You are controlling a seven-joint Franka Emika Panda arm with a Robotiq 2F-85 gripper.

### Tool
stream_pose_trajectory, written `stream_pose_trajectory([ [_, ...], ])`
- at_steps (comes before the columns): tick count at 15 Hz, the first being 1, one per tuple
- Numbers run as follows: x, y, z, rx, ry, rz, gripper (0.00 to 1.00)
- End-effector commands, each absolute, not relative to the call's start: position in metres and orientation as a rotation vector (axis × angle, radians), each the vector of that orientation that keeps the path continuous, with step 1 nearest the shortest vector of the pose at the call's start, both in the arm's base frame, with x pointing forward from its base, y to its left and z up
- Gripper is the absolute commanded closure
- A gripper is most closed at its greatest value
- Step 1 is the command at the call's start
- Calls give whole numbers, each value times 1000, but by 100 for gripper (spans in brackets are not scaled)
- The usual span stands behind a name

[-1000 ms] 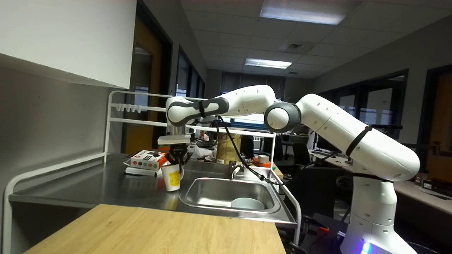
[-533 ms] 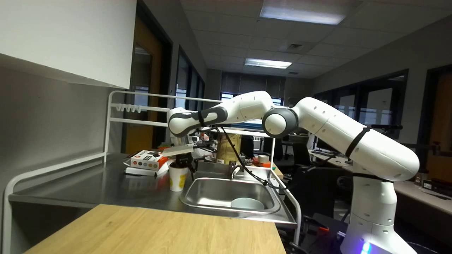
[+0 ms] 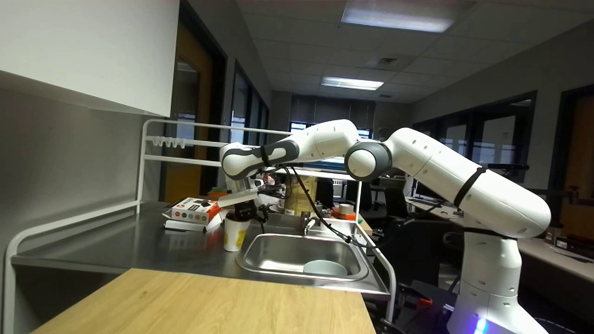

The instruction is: Remove the white and yellow mug from the sink

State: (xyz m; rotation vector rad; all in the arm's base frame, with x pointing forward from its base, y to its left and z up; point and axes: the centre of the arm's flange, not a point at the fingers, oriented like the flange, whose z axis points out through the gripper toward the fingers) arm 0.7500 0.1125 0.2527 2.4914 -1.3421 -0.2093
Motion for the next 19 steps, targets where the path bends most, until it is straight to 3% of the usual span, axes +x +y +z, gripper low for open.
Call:
stream_pose_trajectory([
  [1,744,116,250,2582,-1186,-332,0],
  [8,717,149,272,2723,-816,-458,0],
  [19,704,165,304,2701,-729,-537,0],
])
